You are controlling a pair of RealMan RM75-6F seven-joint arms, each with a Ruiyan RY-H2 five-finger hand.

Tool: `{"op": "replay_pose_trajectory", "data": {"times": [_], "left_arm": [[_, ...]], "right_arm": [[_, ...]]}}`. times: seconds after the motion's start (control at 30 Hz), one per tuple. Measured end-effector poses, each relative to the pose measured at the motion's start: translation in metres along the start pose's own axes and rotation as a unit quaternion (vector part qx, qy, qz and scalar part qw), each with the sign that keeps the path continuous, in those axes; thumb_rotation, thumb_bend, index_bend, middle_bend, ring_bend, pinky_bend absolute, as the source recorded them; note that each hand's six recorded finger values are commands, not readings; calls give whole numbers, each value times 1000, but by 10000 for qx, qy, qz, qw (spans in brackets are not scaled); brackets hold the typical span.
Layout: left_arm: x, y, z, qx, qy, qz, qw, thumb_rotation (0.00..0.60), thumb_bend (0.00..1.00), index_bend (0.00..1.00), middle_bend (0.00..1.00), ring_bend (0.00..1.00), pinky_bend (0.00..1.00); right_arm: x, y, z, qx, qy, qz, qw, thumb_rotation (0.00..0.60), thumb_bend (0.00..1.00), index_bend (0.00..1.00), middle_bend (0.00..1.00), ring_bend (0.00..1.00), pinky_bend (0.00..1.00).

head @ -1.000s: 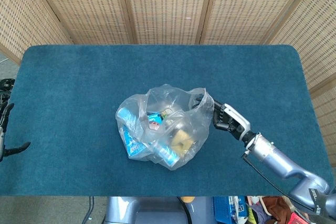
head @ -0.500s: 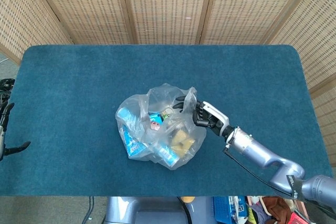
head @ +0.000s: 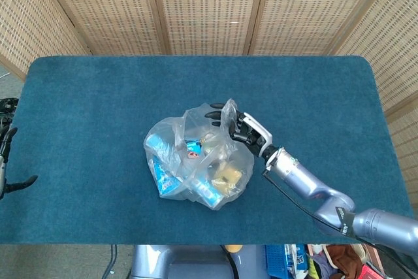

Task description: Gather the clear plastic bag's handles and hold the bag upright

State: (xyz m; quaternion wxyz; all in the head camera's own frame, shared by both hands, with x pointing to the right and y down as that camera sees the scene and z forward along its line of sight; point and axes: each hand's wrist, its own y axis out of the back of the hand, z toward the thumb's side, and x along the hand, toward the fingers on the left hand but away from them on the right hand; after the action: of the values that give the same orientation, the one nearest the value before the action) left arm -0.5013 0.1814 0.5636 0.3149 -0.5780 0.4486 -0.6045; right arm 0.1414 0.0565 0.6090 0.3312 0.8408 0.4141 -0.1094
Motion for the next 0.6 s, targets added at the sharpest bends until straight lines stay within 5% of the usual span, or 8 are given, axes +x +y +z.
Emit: {"op": "replay_pose_trajectory", "data": {"times": [0.43,0.6], "left_arm": [[1,0,0,-9,5,-4,10000,600,99,0,0,0,0],[1,0,0,-28,5,-21,10000,600,101,0,0,0,0]], "right_arm": [[-22,-17,12,-1167,245,73,9928,600,997,121,235,118,125],[-25,-28,24,-1505,425,169,9875,600,887,101,225,116,126]]}}
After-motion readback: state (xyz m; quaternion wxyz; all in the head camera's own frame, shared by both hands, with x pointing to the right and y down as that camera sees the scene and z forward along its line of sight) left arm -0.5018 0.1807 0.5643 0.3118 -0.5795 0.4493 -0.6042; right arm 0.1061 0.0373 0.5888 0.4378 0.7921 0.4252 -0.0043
